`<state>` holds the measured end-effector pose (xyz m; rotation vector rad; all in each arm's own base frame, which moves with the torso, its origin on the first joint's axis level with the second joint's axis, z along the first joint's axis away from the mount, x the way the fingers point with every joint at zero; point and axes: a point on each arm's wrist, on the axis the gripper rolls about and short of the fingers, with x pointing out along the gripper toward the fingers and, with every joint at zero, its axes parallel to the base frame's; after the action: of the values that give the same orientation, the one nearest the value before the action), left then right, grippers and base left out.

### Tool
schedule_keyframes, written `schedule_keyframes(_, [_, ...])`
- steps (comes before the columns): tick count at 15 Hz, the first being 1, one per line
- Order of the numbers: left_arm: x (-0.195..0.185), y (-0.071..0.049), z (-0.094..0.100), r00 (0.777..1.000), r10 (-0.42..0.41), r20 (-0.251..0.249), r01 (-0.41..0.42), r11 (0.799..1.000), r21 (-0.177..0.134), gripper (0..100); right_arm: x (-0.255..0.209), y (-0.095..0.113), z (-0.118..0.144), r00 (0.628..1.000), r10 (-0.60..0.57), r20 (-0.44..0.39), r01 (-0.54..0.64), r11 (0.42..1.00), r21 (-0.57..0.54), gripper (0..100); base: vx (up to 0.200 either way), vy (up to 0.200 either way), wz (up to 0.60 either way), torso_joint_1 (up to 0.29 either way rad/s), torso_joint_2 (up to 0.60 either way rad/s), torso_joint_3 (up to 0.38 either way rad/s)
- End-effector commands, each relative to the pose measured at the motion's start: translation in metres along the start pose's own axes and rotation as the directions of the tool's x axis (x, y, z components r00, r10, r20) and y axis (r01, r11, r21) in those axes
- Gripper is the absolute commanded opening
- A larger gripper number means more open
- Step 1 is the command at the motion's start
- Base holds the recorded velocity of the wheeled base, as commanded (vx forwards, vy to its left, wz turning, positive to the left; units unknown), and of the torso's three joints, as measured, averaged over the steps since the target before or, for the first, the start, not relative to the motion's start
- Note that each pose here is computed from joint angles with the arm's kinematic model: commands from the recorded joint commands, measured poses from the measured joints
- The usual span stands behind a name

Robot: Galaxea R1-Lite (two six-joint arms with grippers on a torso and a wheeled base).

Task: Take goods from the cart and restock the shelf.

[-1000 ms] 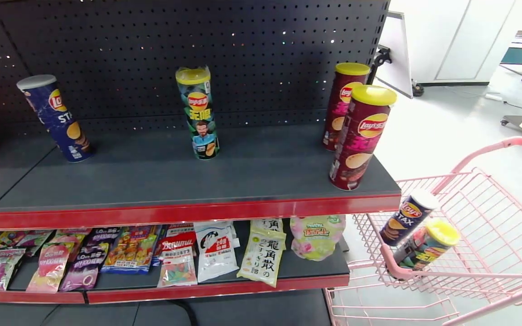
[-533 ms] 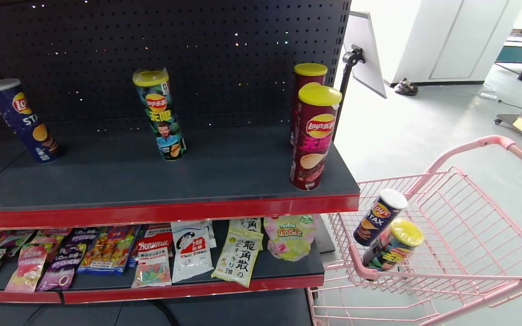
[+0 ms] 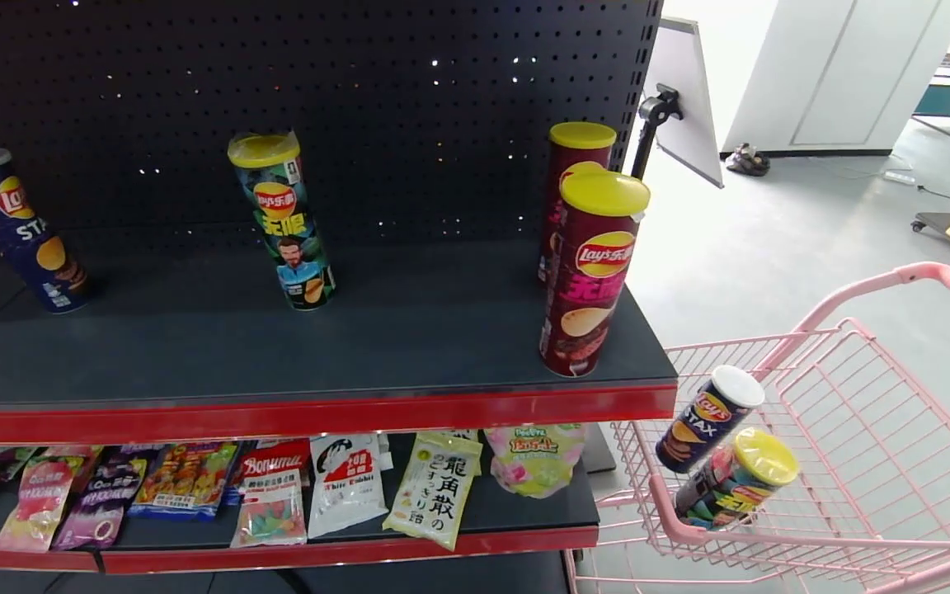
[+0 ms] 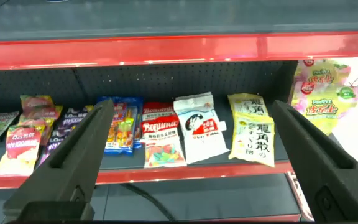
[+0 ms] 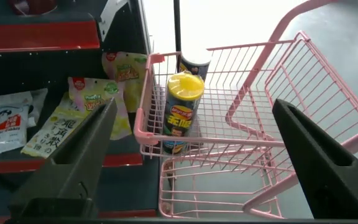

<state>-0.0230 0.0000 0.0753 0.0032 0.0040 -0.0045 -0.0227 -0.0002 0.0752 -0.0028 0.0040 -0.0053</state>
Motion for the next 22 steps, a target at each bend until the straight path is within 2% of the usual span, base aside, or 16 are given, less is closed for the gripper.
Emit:
schedule_keyframes(1, [0.0001,0.0,0.0,1.0,0.0,-0.001,0.0,1.0,0.0,100,0.0001,0.0,0.0,1.0,0.001,-0.001,-0.001,1.0,0.0,100,0.0,0.0,0.0,0.0,0.0,0.0])
schedule_keyframes(10, [0.0001,0.0,0.0,1.0,0.0,-0.001,0.0,1.0,0.0,100,0.0001,0.0,0.0,1.0,0.001,-0.001,-0.001,1.0,0.003,100,0.0,0.0,-0.6,0.001,0.0,0.002])
schedule_keyframes(15, [0.0001,0.0,0.0,1.0,0.0,-0.001,0.0,1.0,0.0,100,0.0001,0.0,0.0,1.0,0.001,-0.001,-0.001,1.0,0.003,100,0.0,0.0,0.0,0.0,0.0,0.0])
schedule_keyframes(22, [0.0001,0.0,0.0,1.0,0.0,-0.001,0.0,1.0,0.0,100,0.0001,0.0,0.0,1.0,0.001,-0.001,-0.001,1.0,0.004,100,0.0,0.0,0.0,-0.135,0.35,0.217])
